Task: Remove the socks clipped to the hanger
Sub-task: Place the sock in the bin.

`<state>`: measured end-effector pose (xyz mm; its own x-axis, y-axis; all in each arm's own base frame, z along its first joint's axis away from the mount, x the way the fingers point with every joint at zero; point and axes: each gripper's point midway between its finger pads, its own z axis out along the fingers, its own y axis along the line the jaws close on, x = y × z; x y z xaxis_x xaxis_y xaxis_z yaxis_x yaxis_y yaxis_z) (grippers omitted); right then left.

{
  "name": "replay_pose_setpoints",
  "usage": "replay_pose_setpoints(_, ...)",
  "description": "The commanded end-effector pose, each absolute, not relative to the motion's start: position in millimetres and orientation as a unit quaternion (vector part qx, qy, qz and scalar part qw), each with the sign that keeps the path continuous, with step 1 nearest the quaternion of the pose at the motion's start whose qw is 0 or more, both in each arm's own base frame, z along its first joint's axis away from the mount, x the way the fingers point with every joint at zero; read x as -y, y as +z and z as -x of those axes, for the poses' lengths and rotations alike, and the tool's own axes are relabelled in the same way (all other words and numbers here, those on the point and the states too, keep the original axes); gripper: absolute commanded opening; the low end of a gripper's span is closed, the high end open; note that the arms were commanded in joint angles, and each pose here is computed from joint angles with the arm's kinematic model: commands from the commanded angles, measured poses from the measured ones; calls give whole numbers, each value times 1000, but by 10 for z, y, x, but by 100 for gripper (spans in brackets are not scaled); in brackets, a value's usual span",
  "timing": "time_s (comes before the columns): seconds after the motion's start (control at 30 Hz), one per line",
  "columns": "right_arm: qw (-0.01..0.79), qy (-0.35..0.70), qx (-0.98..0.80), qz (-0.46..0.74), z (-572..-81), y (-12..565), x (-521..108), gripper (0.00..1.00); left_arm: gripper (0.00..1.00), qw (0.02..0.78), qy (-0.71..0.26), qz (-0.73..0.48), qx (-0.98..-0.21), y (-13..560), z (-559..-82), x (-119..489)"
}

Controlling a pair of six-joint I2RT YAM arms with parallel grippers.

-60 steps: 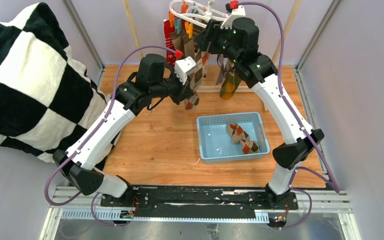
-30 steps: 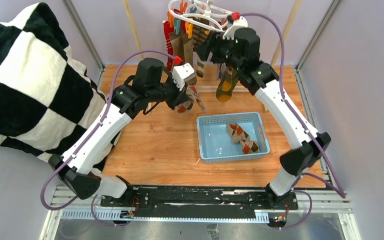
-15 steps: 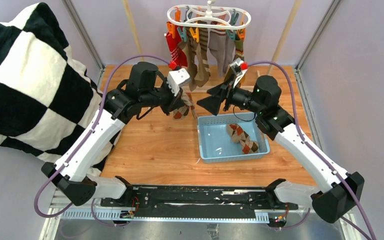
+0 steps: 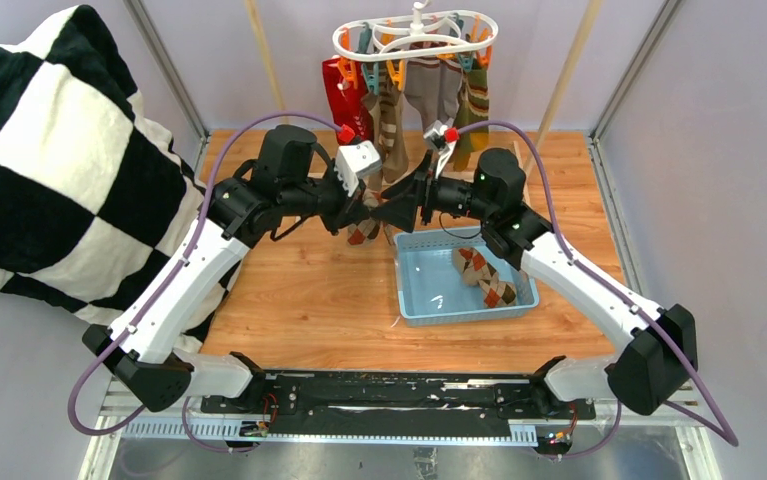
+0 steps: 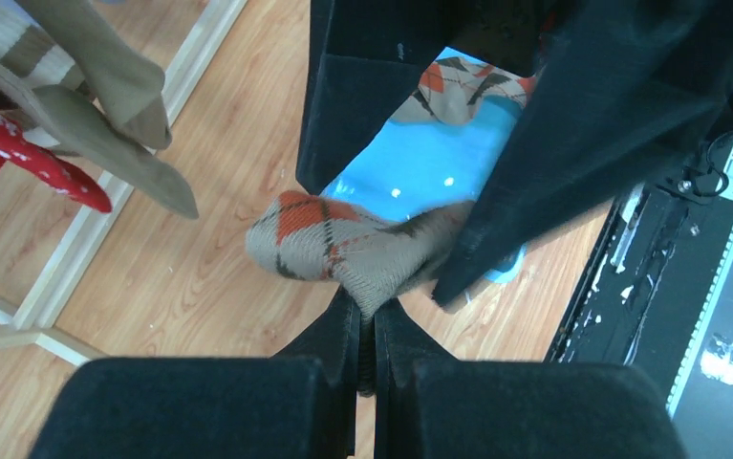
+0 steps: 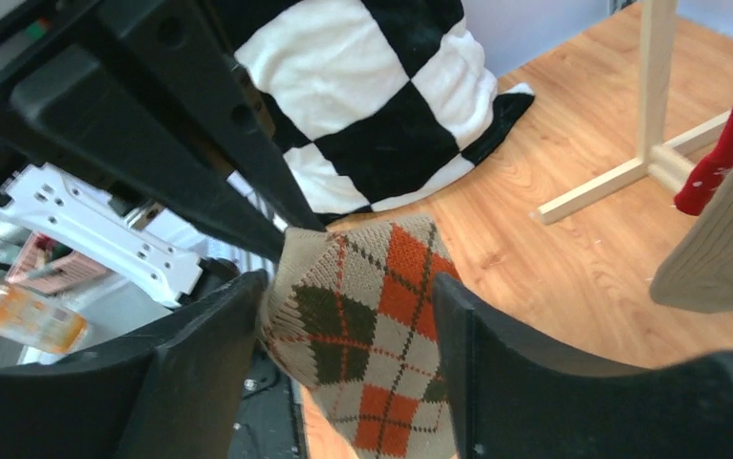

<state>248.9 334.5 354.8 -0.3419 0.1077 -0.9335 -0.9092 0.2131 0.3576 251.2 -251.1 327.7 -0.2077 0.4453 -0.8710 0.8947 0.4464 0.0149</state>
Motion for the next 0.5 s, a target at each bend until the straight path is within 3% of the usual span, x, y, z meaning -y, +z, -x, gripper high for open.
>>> replay_pose_setpoints(0.0,477,549,-611,315,-2514,3733,-3426,57,0,437,-272,-471,-717,3418,-2417,2537)
replay_pose_setpoints(0.03,474,548,-615,311,-2531,3735,-3430,46,0,436,-271,-471,-717,3415,-2415,2532)
replay_pose_setpoints(0.07,474,546,-619,308,-2546,3742,-3422,34,9,435,-269,-473,-718,3409,-2410,2526)
replay_pose_setpoints(0.17,480,531,-634,292,-2595,3744,-3336,3,84,428,-256,-479,-723,3347,-2393,2459)
replay_pose_setpoints(0.2,480,526,-641,286,-2607,3727,-3288,0,96,428,-248,-477,-727,3323,-2407,2430)
replay_pose_setpoints(0.47,443,488,-728,190,-2727,3090,-2653,0,100,420,-280,-359,-785,3244,-2760,1867)
